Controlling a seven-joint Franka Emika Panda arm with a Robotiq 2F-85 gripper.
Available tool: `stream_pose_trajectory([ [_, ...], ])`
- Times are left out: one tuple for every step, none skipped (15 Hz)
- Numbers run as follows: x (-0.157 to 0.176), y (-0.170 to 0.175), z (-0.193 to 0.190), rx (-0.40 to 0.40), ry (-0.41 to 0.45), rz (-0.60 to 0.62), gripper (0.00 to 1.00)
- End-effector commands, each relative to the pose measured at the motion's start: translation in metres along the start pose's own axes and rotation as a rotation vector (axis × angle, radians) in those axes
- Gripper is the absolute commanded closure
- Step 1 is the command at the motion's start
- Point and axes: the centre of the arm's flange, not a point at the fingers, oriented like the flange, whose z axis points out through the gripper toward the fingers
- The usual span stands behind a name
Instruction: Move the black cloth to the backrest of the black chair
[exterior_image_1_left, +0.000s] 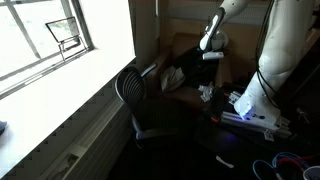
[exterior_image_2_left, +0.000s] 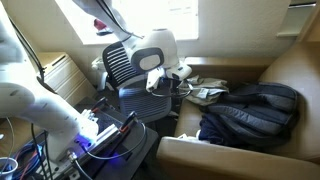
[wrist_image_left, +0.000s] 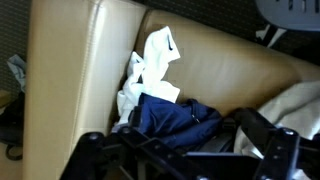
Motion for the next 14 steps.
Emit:
stream_pose_trajectory([
  [0.031, -0.01, 0.044, 0.122, 0.085, 0.157, 0.0],
  [0.035, -0.013, 0.051, 0.149, 0.102, 0.216, 0.0],
  [0.042, -0.019, 0.059, 0.183, 0.125, 0.265, 0.0],
  [0.049, -0.025, 0.068, 0.215, 0.149, 0.313, 0.0],
  [0.062, -0.029, 0.08, 0.237, 0.186, 0.36, 0.0],
  [0.078, -0.031, 0.095, 0.247, 0.236, 0.397, 0.0],
  [0.096, -0.03, 0.109, 0.216, 0.279, 0.44, 0.0],
  [0.111, -0.026, 0.119, 0.191, 0.304, 0.485, 0.0],
  [0.128, -0.021, 0.129, 0.159, 0.322, 0.528, 0.0],
  [0.136, -0.021, 0.13, 0.126, 0.329, 0.572, 0.0],
  [0.101, -0.004, 0.109, 0.17, 0.296, 0.497, 0.0],
  [0.112, -0.002, 0.118, 0.148, 0.323, 0.521, 0.0],
  [0.119, -0.004, 0.123, 0.141, 0.342, 0.532, 0.0],
  [0.121, -0.01, 0.124, 0.141, 0.35, 0.534, 0.0],
])
